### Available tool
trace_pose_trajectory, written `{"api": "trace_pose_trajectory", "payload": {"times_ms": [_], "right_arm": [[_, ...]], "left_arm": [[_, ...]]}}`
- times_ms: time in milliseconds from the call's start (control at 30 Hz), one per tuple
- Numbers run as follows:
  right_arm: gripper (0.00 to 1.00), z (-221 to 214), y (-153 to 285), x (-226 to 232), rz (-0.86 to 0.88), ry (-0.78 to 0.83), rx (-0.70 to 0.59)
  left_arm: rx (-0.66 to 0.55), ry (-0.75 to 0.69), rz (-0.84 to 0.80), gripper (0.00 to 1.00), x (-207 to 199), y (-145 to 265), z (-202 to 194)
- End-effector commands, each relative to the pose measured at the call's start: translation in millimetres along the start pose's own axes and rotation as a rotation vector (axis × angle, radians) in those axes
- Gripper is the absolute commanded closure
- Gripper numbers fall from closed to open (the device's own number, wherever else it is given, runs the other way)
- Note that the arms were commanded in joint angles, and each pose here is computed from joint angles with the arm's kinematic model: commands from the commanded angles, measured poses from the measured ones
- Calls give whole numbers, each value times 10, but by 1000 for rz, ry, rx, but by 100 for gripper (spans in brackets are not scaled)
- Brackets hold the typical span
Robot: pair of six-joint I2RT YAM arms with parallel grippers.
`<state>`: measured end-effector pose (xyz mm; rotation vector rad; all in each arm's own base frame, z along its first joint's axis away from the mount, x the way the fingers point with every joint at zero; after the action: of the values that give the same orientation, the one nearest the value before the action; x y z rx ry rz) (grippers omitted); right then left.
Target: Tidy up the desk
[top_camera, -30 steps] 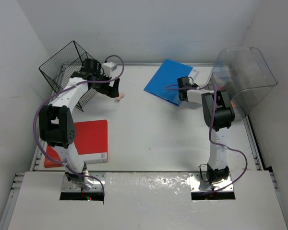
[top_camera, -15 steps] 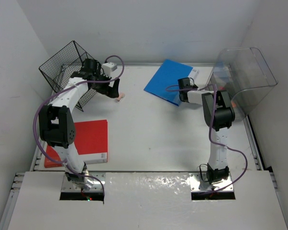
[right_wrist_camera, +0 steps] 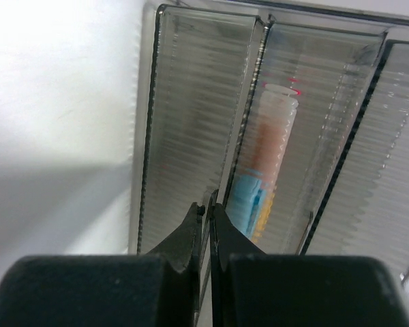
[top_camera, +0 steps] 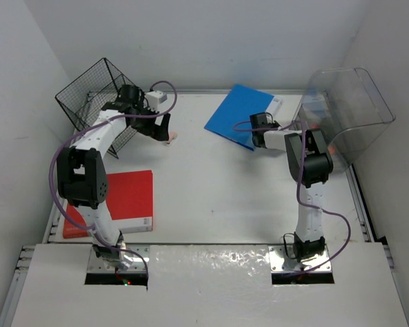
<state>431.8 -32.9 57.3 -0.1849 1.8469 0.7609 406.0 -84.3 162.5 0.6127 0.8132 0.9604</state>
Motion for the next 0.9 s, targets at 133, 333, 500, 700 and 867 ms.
{"api": "trace_pose_trajectory", "payload": {"times_ms": [133, 333, 500, 700, 867], "right_arm": [[100, 177, 509, -65, -31, -62, -93], [100, 260, 705, 25, -26, -51, -116], [99, 302, 718, 35, 3, -62, -121], [52, 354, 806, -58, 65, -113, -177], [34, 407, 948, -129, 170, -180, -277]], "left_arm": [[-12, -25, -18, 1, -1, -28, 96], [11, -39, -21, 1, 6, -91, 53], [50, -73, -19, 2, 70, -270, -26], [77, -207, 61, 1, 209, -645, -31], [48, -211, 143, 1, 382, -911, 208]]}}
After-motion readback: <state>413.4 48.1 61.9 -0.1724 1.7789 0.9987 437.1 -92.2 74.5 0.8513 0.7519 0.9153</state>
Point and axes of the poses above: each gripper's point midway between its finger pads, its own y axis back along the fingers, its own x axis along the line the jaws close on, z = x × y, the point moved 4 cm from there along y, back along the fingers, and after that the axes turned 15 degrees about y, right-handed, at the moved point
